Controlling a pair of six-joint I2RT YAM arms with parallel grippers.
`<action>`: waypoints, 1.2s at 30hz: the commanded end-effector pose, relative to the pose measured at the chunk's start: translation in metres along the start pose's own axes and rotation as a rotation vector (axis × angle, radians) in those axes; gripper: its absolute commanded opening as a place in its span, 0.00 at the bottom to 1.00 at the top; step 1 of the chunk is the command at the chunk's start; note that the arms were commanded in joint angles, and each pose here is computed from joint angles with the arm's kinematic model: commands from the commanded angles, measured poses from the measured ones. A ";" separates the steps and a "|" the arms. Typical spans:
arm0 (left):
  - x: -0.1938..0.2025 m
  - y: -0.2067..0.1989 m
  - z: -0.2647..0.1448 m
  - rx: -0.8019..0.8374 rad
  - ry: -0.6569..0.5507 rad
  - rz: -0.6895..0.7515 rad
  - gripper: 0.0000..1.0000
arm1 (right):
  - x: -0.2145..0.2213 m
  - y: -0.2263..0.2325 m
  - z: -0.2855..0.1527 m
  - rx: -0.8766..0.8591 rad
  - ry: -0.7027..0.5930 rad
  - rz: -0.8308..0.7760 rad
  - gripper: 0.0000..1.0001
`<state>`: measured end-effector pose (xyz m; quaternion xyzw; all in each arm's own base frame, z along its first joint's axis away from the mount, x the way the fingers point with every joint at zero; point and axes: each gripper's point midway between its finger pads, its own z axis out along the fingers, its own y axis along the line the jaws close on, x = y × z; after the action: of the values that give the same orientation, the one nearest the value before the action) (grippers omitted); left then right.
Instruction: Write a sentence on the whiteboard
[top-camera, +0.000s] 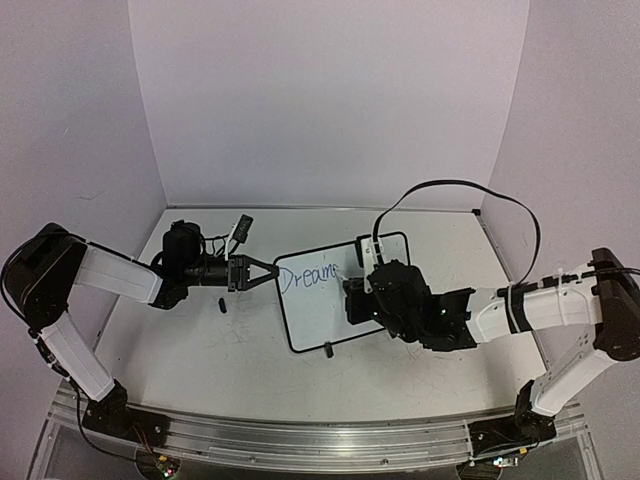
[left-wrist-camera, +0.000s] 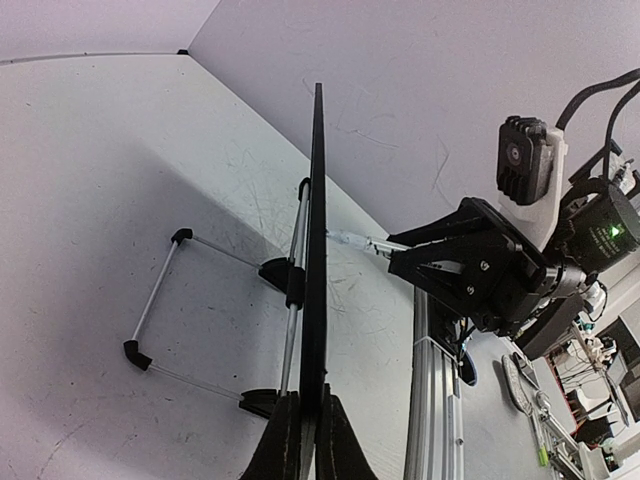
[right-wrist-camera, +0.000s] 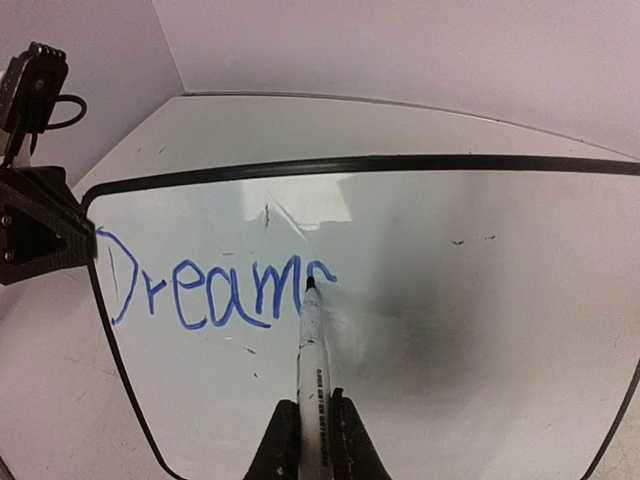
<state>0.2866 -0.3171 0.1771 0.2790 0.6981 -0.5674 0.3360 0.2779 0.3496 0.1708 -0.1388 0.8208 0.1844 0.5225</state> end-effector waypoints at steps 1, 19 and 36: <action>-0.011 -0.017 0.001 0.055 0.000 0.029 0.00 | 0.011 -0.010 -0.004 0.027 0.020 0.011 0.00; -0.013 -0.017 0.001 0.054 -0.003 0.030 0.00 | 0.029 -0.007 -0.007 0.038 0.060 0.011 0.00; -0.012 -0.017 0.001 0.051 -0.003 0.032 0.00 | -0.021 0.008 -0.023 0.000 -0.071 0.030 0.00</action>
<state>0.2865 -0.3170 0.1768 0.2791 0.6984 -0.5672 0.3355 0.2632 0.3596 0.1647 -0.1418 0.8255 0.1819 0.5152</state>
